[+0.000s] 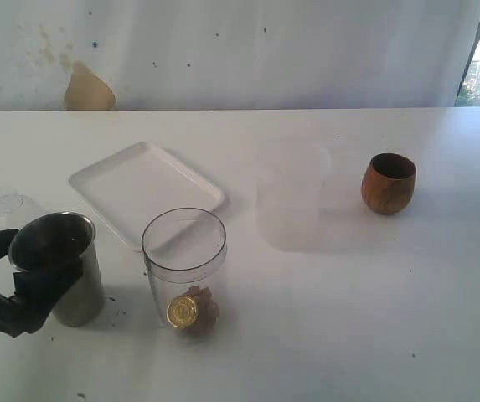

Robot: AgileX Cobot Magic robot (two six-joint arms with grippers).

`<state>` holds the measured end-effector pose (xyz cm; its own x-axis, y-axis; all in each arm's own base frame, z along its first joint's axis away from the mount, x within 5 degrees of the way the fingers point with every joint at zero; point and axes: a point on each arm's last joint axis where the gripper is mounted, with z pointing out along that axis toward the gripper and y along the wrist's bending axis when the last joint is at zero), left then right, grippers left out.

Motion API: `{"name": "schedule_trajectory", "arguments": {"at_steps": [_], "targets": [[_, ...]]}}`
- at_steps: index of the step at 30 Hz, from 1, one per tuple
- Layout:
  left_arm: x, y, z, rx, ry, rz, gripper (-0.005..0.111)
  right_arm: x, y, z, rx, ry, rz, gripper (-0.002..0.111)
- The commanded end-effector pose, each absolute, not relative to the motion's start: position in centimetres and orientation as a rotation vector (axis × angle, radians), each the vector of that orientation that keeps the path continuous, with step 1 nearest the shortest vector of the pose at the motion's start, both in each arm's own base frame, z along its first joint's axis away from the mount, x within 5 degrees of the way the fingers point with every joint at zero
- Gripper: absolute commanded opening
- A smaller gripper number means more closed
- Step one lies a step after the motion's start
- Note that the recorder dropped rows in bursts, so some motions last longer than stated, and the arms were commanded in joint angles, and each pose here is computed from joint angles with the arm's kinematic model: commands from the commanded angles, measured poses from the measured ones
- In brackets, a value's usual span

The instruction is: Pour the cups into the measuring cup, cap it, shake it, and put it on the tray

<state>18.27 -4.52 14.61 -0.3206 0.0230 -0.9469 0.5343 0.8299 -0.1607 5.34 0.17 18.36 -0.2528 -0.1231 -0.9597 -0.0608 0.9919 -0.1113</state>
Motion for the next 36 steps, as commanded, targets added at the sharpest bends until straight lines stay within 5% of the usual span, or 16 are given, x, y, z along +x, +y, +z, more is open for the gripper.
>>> {"name": "schedule_trajectory", "arguments": {"at_steps": [1,36], "targets": [[18.8,-4.9,14.3,0.47,1.821,-0.582,0.105,5.3,0.2,18.2,-0.129,1.83,-0.059,0.0],[22.1,-5.1,8.1,0.685,1.869,-0.535,0.105,5.3,0.2,18.2,-0.128,1.83,-0.058,0.0]]}}
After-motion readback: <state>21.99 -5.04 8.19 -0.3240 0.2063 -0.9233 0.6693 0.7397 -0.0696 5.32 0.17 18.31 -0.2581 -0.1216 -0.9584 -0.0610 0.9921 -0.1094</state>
